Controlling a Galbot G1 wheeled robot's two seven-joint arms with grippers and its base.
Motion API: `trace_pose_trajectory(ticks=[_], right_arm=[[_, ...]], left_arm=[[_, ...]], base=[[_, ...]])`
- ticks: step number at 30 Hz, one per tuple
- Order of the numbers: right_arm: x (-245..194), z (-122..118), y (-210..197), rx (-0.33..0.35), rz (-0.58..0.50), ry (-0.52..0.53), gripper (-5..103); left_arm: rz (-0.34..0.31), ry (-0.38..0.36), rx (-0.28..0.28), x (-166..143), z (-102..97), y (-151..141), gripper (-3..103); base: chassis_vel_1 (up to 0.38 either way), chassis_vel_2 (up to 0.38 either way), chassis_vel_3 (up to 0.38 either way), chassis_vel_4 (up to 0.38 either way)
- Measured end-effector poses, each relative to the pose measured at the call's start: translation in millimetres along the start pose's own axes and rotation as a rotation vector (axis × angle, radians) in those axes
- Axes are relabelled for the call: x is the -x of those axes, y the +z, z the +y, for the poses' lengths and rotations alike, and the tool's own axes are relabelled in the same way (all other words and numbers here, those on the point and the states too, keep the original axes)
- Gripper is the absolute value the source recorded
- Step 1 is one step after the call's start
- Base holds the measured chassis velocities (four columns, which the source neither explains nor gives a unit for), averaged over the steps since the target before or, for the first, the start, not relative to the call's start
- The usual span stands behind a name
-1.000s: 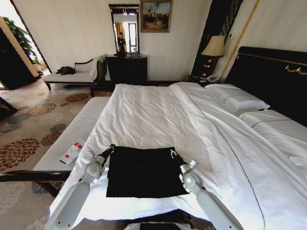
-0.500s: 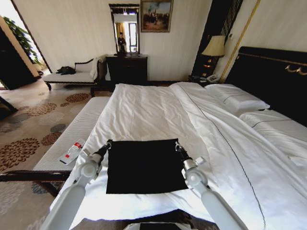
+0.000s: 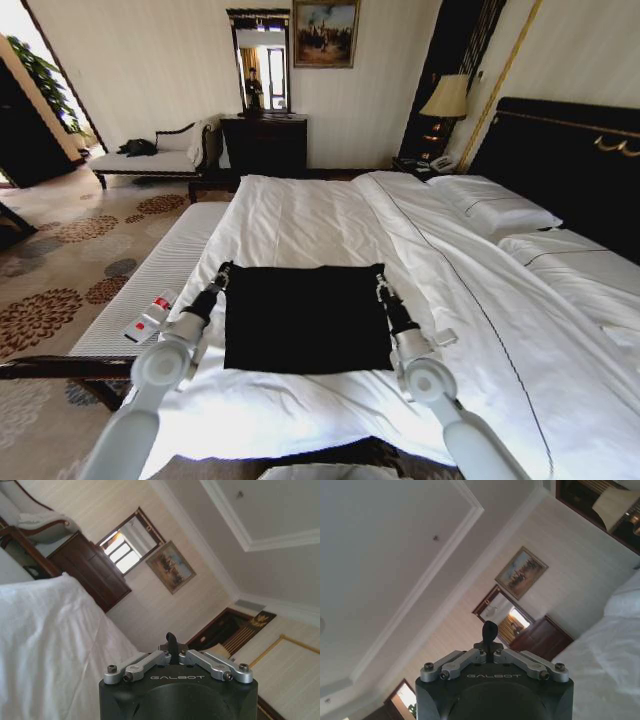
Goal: Fold the clothes on the bed.
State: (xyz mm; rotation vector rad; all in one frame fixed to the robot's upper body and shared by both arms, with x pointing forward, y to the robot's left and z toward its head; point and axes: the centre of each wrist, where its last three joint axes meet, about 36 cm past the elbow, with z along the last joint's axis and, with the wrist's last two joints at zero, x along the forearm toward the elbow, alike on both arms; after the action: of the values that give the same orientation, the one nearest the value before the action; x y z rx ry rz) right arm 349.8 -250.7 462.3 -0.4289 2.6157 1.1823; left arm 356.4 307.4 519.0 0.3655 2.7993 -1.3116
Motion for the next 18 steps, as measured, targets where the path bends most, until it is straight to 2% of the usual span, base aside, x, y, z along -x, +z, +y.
trace_pose_trajectory(ticks=[2,6,14,16,17,18], right_arm=[[-3.4,13.7,-18.9,0.002,-0.041,-0.031,1],[-11.9,30.1,-34.3,0.002,-0.077,-0.061,1],[-28.8,55.4,-49.7,-0.003,-0.118,-0.094,1],[-37.0,72.4,-59.6,-0.016,-0.141,-0.121,1],[-37.0,72.4,-59.6,-0.016,-0.141,-0.121,1],[-42.6,85.4,-67.5,-0.028,-0.159,-0.13,1]], left_arm=[[-0.035,0.014,0.009,-13.0,-9.4,-17.4,1],[-0.062,0.031,0.019,-27.4,-22.1,-32.2,1],[-0.081,0.066,0.029,-45.0,-44.5,-42.4,1],[-0.084,0.072,0.032,-52.7,-53.8,-41.8,1],[-0.084,0.072,0.032,-52.7,-53.8,-41.8,1],[-0.085,0.081,0.029,-59.8,-63.2,-40.3,1]], base=[[0.0,0.0,0.0,0.0],[0.0,0.0,0.0,0.0],[0.0,0.0,0.0,0.0],[0.0,0.0,0.0,0.0],[0.0,0.0,0.0,0.0],[0.0,0.0,0.0,0.0]])
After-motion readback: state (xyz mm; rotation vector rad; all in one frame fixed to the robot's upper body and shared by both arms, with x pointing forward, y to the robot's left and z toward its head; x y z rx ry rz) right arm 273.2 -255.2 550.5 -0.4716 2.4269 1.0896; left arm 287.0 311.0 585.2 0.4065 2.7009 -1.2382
